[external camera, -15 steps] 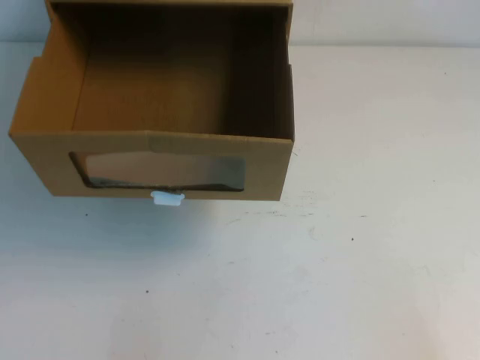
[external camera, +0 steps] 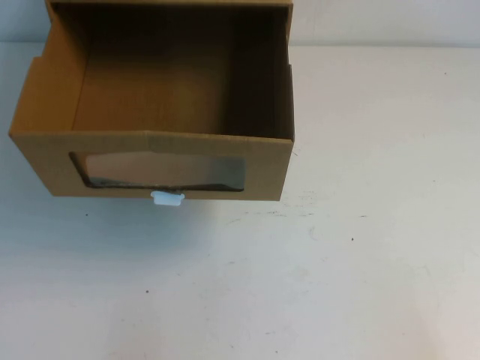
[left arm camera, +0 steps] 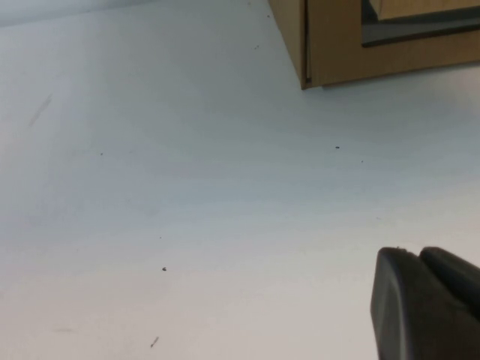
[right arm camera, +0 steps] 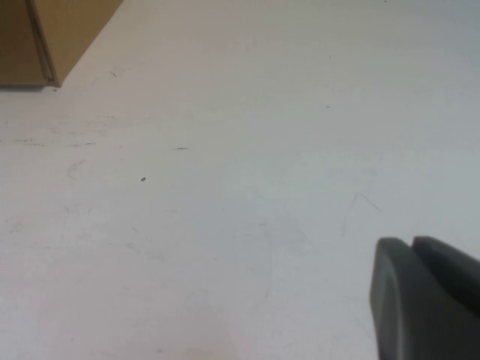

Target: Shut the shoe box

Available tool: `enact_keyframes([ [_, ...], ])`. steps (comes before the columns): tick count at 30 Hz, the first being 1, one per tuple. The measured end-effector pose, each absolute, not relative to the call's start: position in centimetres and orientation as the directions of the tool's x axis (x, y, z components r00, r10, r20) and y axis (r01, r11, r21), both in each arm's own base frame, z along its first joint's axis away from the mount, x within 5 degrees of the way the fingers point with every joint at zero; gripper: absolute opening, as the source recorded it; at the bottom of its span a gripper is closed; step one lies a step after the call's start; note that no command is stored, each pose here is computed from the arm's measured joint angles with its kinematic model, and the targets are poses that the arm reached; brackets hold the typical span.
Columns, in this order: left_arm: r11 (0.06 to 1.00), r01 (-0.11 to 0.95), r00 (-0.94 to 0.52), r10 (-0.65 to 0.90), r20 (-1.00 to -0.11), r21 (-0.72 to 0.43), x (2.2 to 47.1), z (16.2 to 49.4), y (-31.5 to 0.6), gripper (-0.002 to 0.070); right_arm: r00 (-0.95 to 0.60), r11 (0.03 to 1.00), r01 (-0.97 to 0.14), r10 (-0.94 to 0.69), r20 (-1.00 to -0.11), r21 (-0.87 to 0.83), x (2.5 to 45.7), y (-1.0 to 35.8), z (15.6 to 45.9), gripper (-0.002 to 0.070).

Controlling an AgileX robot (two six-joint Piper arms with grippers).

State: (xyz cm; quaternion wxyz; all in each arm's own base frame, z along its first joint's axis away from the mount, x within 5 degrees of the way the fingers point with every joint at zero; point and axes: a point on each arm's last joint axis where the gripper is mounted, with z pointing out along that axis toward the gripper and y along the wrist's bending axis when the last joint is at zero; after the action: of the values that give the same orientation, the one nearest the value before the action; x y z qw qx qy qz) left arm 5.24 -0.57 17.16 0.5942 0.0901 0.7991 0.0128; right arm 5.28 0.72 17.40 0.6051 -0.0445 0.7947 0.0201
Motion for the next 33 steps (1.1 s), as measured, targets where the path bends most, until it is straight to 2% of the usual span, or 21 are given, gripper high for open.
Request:
enact_keyframes([
  [23,0.986,0.125,-0.263,0.140,-0.954,0.111,5.3,17.3,-0.6,-0.0002,-0.264,0.995,-0.095,-0.046,-0.963,-0.022,5.3,0.7,17.4,-0.0011],
  [25,0.993,0.116,-0.229,0.052,-0.972,0.026,5.4,17.7,-0.8,-0.0002,-0.264,0.995,-0.095,-0.046,-0.963,-0.022,5.3,0.7,17.4,-0.0011],
  [27,0.986,0.103,-0.183,-0.108,-0.977,-0.128,5.5,18.3,-0.9,-0.0002,-0.264,0.995,-0.095,-0.046,-0.963,-0.022,5.3,0.7,17.4,-0.0011],
  [30,0.928,0.092,-0.100,-0.353,-0.930,-0.362,5.6,19.3,-0.9,-0.0002,-0.264,0.995,-0.095,-0.046,-0.963,-0.022,5.3,0.7,17.4,-0.0012],
  [33,0.877,0.091,-0.012,-0.473,-0.881,-0.472,5.6,20.1,-0.6,-0.0002,-0.264,0.995,-0.095,-0.046,-0.963,-0.022,5.3,0.7,17.4,-0.0012],
])
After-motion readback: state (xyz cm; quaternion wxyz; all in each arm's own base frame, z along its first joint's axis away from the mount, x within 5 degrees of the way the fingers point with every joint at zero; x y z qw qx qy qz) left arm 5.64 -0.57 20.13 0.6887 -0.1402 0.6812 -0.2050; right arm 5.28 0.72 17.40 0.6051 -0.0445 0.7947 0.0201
